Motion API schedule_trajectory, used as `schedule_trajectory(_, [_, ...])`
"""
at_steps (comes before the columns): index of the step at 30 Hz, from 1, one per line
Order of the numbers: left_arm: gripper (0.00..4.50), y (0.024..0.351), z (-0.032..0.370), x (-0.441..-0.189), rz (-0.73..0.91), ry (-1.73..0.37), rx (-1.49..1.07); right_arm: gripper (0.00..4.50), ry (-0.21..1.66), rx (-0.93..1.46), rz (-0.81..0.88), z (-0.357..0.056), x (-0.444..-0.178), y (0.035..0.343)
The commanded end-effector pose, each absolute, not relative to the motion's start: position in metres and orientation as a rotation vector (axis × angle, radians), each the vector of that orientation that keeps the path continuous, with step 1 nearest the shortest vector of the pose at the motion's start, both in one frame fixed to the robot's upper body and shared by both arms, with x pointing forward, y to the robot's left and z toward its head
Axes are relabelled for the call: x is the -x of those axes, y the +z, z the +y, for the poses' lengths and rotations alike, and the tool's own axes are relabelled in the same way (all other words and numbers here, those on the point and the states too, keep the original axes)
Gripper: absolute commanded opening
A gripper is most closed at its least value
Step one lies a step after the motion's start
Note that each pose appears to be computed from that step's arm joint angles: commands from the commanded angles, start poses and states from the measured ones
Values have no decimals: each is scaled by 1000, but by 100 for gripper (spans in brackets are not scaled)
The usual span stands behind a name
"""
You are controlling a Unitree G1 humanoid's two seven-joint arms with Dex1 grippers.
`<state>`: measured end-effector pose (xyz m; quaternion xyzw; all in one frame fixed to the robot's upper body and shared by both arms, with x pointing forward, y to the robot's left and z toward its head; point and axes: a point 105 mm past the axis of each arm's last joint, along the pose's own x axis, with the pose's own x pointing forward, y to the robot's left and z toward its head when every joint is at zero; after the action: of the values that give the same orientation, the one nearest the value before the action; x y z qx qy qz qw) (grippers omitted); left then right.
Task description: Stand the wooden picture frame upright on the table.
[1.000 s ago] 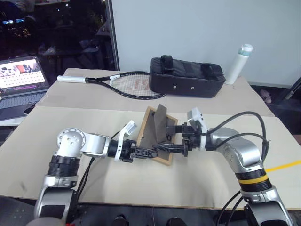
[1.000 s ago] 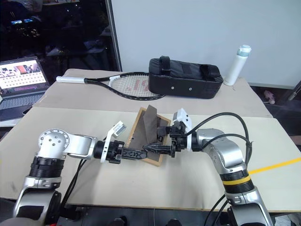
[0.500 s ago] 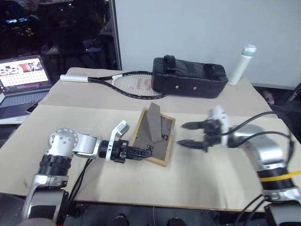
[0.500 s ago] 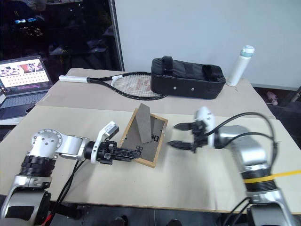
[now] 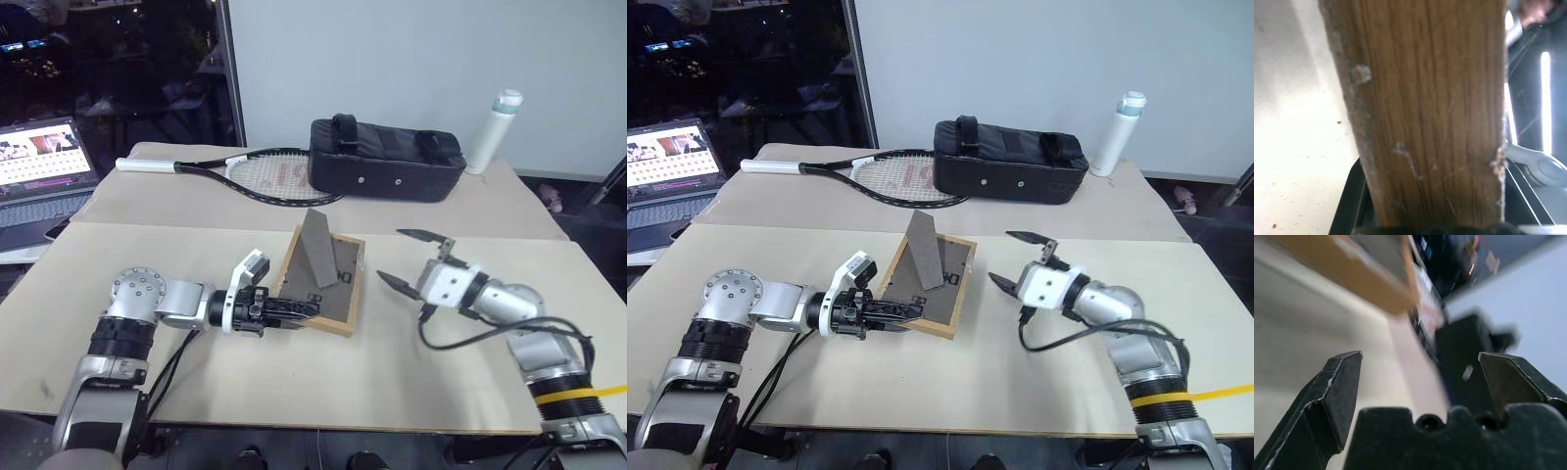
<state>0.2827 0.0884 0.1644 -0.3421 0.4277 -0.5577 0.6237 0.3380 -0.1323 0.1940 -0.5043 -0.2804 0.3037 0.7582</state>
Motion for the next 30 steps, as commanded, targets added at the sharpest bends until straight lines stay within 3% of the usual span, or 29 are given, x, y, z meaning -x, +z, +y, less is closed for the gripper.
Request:
schedule_trajectory(1, [134,180,85,-281,945,-1338,772,446,581,1124,-774,-124,-332,218])
schedule_trajectory(8, [134,185,81,-278,953,-1365,781,446,604,1257,-880,-100,-328,212])
schedule_trajectory(15, [134,187,78,-277,960,-1376,773,446,622,1341,-818,-101,-344,186])
schedule_trajectory(24, [134,186,78,-274,956,-1379,757,446,553,1321,-863,-108,-350,200])
schedule_trajectory(27, [134,188,74,-264,961,-1441,755,383,545,1296,-888,-105,-348,206])
schedule_trajectory(30, [134,186,72,-257,967,-1459,733,286,551,1276,-898,-103,-345,207])
